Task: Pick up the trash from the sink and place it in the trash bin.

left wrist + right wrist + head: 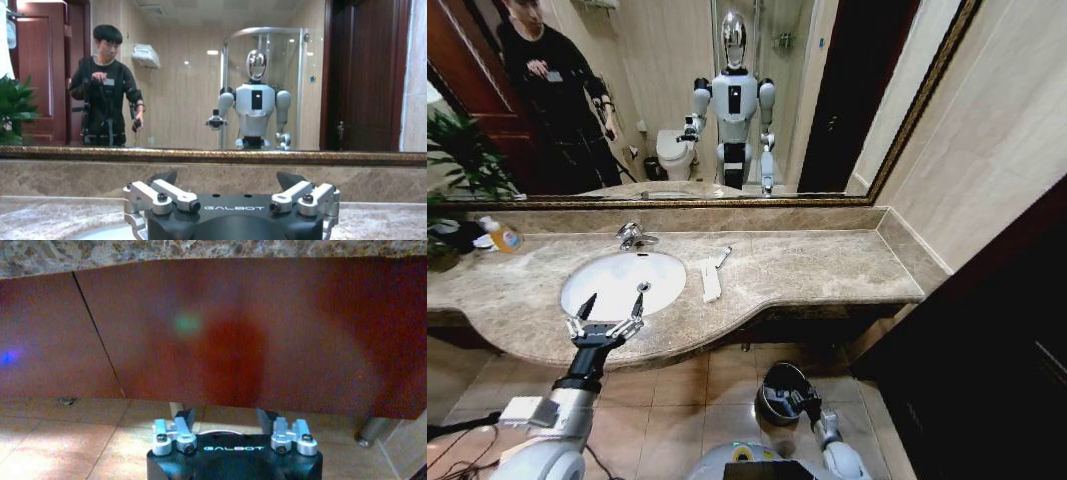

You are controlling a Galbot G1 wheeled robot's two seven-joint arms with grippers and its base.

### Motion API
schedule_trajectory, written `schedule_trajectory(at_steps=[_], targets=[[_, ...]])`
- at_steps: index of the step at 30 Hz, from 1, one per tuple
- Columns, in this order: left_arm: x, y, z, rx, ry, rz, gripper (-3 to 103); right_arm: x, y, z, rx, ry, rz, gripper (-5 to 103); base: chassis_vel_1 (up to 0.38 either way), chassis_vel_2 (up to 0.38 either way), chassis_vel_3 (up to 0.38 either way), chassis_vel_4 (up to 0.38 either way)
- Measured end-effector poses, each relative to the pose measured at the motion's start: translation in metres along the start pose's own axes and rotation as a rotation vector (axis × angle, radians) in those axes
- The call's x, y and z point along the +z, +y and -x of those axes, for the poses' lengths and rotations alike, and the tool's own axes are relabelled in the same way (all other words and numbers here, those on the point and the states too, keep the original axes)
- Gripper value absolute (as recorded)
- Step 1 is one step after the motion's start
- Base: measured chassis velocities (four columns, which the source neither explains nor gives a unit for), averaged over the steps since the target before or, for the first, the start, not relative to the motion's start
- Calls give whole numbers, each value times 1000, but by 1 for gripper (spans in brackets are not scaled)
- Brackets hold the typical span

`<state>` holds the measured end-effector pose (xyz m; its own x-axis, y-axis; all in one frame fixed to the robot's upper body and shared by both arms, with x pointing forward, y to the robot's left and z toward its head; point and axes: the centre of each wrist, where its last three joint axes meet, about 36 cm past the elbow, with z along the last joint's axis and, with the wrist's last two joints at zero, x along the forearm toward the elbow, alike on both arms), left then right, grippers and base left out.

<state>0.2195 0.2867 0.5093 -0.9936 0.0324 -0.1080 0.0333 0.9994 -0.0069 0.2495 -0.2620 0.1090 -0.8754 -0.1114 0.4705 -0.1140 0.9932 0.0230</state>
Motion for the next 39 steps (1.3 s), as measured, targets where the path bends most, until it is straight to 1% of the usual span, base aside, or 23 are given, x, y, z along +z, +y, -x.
schedule_trajectory(at_steps=[4,5,6,7,8,9,10,11,20,24,26,27,30,31,34,35,37,38,39], targets=[[0,0,0,0,0,0,100,0,0,-2,1,-2,0,83,0,0,0,0],[0,0,0,0,0,0,100,0,0,-2,1,-2,0,83,0,0,0,0],[0,0,0,0,0,0,100,0,0,-3,0,-3,0,88,0,0,0,0],[0,0,0,0,0,0,100,0,1,-4,0,-3,1,88,0,0,0,0],[0,0,0,0,0,0,100,-1,1,-4,0,-4,1,93,0,0,0,0],[0,0,0,0,0,0,100,-1,1,-4,0,-4,1,93,0,0,0,0],[0,0,0,0,0,0,100,-1,1,-5,0,-5,1,97,0,0,0,0],[0,0,0,0,0,0,100,-1,1,-6,0,-8,1,99,0,0,0,0],[0,0,0,0,0,0,100,-5,0,-11,5,-19,2,100,0,0,0,0],[0,0,0,0,0,0,100,-15,1,-20,6,-45,15,100,0,0,0,0],[0,0,0,0,0,0,100,-31,-2,-31,0,-77,26,100,0,0,0,0],[0,0,0,0,0,0,100,-31,-2,-31,0,-77,26,100,0,0,0,0],[0,0,0,0,0,0,100,-56,-13,-46,-11,-147,6,100,0,0,0,0],[0,0,0,0,0,0,100,-56,-13,-46,-11,-147,6,100,0,0,0,0],[0,0,0,0,0,0,100,-87,-22,-71,-44,-217,-7,100,0,0,0,0],[0,0,0,0,0,0,100,-87,-22,-71,-44,-217,-7,100,0,0,0,0],[0,0,0,0,0,0,100,-116,-25,-92,-87,-264,8,100,0,0,0,0],[0,0,0,0,0,0,100,-116,-25,-92,-87,-264,8,100,0,0,0,0],[0,0,0,0,0,0,100,-137,-25,-103,-115,-293,22,100,0,0,0,0]])
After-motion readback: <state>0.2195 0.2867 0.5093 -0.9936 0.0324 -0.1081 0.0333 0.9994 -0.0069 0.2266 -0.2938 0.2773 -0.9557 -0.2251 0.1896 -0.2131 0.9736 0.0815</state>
